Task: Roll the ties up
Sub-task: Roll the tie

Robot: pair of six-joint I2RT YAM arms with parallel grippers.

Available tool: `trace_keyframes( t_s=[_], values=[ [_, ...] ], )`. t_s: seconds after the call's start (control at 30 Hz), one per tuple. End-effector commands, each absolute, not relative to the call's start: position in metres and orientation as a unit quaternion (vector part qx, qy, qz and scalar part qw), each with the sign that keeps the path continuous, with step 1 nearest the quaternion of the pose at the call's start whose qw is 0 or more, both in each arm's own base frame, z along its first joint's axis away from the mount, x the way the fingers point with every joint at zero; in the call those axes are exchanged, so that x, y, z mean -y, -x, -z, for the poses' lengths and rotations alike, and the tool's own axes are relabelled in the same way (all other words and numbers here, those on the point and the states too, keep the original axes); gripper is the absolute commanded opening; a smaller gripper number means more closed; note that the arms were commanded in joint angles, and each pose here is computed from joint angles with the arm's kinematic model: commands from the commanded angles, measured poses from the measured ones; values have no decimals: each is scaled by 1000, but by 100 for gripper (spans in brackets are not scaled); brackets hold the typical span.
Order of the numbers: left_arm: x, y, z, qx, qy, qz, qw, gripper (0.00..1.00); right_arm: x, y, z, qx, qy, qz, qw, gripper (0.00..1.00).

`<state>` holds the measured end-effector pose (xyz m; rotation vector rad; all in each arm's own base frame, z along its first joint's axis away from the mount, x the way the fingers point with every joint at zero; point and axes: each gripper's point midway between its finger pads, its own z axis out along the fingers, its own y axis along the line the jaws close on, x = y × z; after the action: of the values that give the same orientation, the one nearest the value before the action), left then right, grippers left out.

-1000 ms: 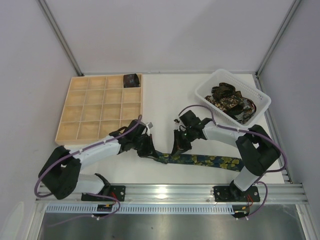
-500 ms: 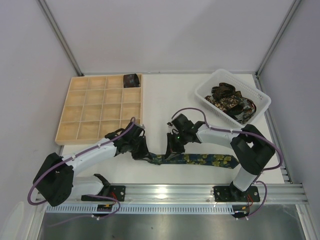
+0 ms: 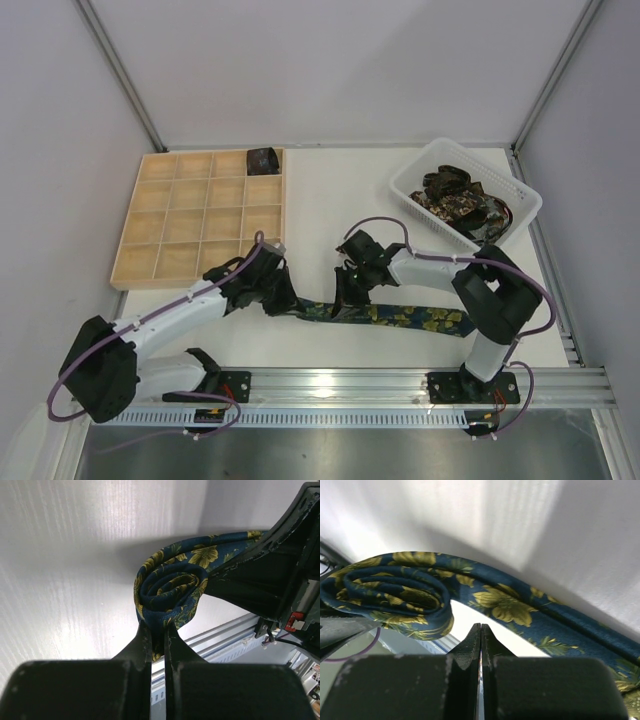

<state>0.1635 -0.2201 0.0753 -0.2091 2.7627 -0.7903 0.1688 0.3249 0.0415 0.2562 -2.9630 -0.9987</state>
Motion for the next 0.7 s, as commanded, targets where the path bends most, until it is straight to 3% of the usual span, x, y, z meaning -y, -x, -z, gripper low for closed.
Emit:
trace_keyframes(
  t_s=[0.0,0.27,0.67],
  values=[
    [224,-172,-79,-951,81,264,139,0,-322,-173,-29,951,-64,302,-3,0],
    [220,-185,-76,-959,101,219,146,1,-326,-173,-25,951,-62,302,5,0],
    [233,-190,-83,-966,82,193,149,0,-358,-185,-65,931,-71,358,-12,0]
  ],
)
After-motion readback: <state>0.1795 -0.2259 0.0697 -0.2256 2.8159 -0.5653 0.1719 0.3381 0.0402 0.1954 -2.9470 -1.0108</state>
